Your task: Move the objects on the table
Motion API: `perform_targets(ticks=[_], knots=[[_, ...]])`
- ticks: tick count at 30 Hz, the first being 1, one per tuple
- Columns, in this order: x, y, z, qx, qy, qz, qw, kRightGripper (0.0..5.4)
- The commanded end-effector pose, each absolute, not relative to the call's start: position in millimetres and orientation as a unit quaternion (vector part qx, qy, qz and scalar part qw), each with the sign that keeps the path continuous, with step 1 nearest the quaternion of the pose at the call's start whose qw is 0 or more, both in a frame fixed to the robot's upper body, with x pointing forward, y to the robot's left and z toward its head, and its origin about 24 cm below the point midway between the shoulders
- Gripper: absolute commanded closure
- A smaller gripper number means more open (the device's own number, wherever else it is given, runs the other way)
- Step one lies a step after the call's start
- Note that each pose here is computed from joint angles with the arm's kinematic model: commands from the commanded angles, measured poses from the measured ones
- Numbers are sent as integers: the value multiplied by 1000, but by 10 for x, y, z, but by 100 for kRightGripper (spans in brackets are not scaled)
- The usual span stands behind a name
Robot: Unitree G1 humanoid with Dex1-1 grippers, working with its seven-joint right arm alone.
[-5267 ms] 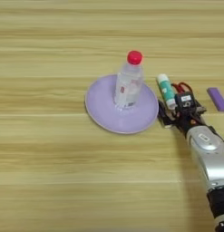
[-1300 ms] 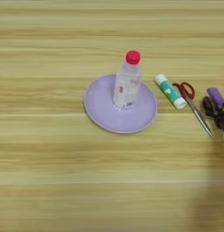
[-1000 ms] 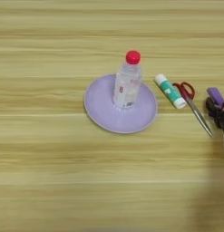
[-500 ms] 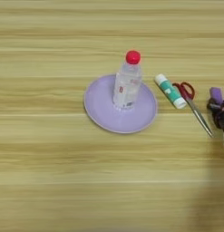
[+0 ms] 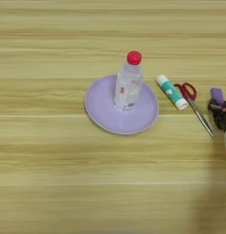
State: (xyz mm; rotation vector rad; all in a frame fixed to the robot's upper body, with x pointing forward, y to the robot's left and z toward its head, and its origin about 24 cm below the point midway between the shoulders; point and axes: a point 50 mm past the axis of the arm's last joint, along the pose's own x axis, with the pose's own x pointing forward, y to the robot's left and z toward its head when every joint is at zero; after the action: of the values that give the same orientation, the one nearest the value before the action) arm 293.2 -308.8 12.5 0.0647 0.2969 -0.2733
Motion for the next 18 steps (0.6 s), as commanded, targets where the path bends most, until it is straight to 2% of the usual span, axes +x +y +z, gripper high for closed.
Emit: perform_targets(ticks=[1, 18], knots=[[3070, -3145, 470, -7, 83, -138, 987, 398], [3038, -3071, 609, -37, 47, -132, 989, 398]])
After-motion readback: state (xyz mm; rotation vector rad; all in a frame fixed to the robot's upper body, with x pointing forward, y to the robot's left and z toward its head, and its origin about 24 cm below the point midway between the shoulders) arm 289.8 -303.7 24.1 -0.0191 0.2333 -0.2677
